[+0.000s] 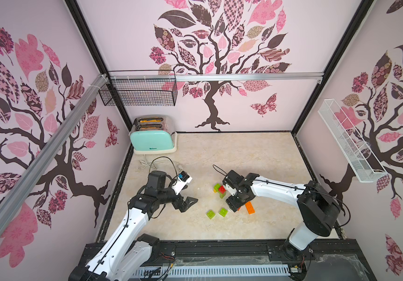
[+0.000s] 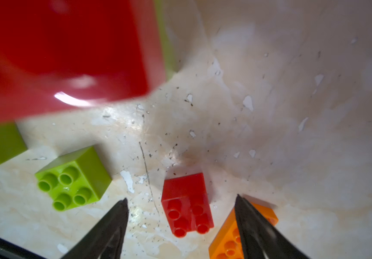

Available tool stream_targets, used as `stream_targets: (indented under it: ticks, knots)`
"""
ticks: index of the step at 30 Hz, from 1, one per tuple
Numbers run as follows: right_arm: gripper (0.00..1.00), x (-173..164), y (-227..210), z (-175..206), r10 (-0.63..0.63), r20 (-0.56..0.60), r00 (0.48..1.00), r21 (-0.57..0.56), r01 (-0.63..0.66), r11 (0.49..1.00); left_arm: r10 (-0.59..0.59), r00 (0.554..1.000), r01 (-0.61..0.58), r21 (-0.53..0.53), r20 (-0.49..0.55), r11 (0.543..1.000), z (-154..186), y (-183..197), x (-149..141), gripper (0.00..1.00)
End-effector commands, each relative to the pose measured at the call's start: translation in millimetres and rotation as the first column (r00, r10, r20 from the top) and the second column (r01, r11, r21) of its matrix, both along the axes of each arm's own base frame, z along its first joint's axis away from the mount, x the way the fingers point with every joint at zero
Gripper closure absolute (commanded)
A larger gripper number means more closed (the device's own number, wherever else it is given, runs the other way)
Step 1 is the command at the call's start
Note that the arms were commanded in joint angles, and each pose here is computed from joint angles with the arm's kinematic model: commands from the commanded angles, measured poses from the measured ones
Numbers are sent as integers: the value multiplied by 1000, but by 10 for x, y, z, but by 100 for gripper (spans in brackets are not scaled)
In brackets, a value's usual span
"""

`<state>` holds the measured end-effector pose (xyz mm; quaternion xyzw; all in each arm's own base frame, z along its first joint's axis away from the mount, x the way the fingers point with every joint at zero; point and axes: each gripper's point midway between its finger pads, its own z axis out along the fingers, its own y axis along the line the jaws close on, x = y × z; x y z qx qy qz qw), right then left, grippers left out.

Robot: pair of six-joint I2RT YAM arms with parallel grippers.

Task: Assemble a giraffe with lego
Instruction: Pick up the lego brick from the center of the board.

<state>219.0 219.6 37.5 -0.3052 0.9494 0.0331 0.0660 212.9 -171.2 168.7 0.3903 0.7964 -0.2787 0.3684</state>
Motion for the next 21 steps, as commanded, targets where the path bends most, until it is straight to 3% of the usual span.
stream_targets:
  ticks: [1, 13, 21]
  knots:
    - [25, 102, 77, 61, -35, 54, 998, 58, 32, 998, -13, 1000, 13, -8, 1, 1000, -11, -10, -9, 2]
    - [48, -39, -36, 1, -65, 11, 998, 38, 64, 997, -18, 1000, 18, -12, -4, 1000, -26, -18, -15, 2]
    - [52, -127, -126, 43, -102, 18, 995, 53, 100, 994, -18, 1000, 18, -14, -7, 1000, -28, -20, -19, 2]
